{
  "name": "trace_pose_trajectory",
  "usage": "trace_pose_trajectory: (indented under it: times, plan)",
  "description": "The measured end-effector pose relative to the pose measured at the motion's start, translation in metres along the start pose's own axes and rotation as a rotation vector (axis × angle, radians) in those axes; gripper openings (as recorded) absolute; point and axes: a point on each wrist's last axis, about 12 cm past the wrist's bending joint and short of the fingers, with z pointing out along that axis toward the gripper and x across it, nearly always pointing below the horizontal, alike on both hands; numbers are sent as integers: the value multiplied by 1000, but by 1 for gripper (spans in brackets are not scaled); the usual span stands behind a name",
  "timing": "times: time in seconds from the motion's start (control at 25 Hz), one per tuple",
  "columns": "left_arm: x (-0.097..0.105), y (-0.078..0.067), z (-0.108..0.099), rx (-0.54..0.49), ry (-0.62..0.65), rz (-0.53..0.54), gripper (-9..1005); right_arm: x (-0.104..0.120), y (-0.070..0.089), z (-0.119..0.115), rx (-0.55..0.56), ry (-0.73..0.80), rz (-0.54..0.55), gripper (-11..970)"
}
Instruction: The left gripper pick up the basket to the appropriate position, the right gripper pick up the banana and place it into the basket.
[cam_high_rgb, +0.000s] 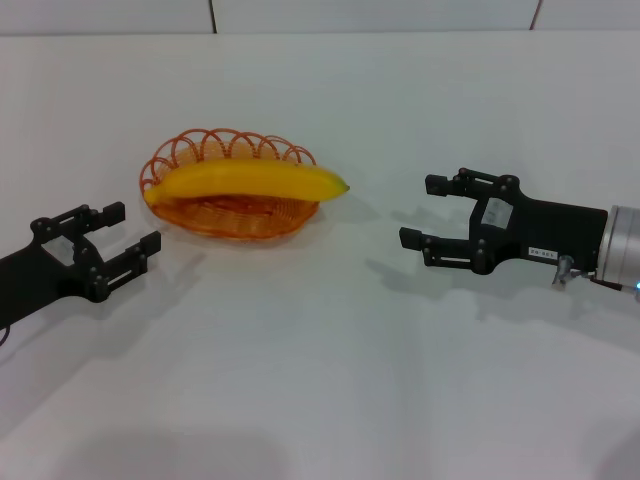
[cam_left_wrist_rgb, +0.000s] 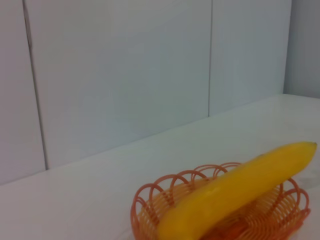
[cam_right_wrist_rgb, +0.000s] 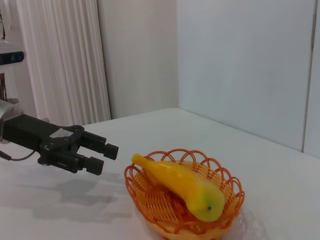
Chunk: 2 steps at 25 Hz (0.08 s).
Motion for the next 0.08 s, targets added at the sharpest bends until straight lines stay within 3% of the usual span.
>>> trace_pose_trajectory:
  times: [0.08]
  plan:
    - [0,0,0,0,0,0,615,0,0,0,0,0,0,825]
